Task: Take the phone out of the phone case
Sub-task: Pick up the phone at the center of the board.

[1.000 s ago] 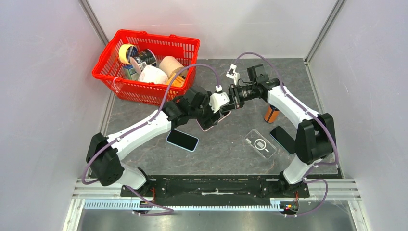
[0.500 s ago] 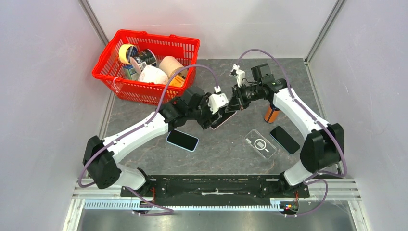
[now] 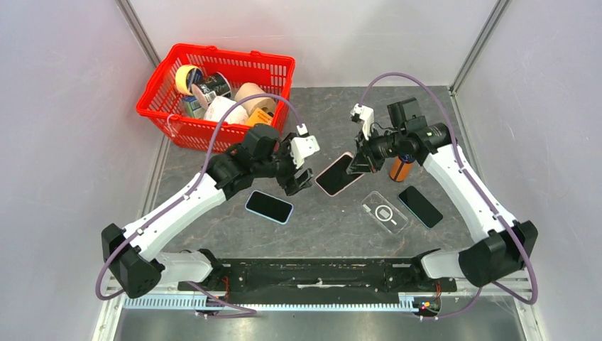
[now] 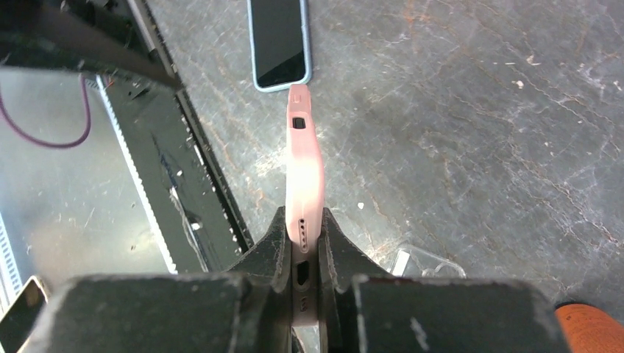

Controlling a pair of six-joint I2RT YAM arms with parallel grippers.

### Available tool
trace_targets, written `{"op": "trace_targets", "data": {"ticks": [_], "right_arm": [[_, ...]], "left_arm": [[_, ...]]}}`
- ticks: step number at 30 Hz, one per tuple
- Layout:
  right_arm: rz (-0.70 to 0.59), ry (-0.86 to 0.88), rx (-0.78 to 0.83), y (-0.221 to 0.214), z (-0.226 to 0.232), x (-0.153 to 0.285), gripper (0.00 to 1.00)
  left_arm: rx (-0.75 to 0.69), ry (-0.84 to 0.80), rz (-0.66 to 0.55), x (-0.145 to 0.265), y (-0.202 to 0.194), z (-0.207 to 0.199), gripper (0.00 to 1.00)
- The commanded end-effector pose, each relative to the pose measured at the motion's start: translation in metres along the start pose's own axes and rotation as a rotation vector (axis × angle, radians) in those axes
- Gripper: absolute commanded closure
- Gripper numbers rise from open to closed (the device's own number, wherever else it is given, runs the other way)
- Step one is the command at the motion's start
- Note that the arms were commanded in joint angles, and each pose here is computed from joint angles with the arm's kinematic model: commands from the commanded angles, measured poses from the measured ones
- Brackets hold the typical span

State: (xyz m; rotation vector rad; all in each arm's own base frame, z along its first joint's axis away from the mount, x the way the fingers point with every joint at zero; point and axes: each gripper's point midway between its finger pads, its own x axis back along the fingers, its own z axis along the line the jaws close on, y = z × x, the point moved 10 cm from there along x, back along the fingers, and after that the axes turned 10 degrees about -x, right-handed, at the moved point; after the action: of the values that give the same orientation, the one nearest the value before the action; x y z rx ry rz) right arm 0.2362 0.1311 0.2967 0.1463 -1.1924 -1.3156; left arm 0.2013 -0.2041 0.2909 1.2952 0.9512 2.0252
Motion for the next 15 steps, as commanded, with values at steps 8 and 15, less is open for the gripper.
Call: {"op": "trace_targets", "data": {"ticks": [8,15], "right_arm": [[-0.098,0.190,0.260,0.011,0.059,0.040,1.00],[-0.112,0.226,0.324,0.020,0.066,0.038,1.00]], "left_arm": [[0.184,-0.395,-0.240,0.017,0.019,0.006,0.17],[0.212,-0.467,-0.297,0.007,0.020,0.005,0.17]]}}
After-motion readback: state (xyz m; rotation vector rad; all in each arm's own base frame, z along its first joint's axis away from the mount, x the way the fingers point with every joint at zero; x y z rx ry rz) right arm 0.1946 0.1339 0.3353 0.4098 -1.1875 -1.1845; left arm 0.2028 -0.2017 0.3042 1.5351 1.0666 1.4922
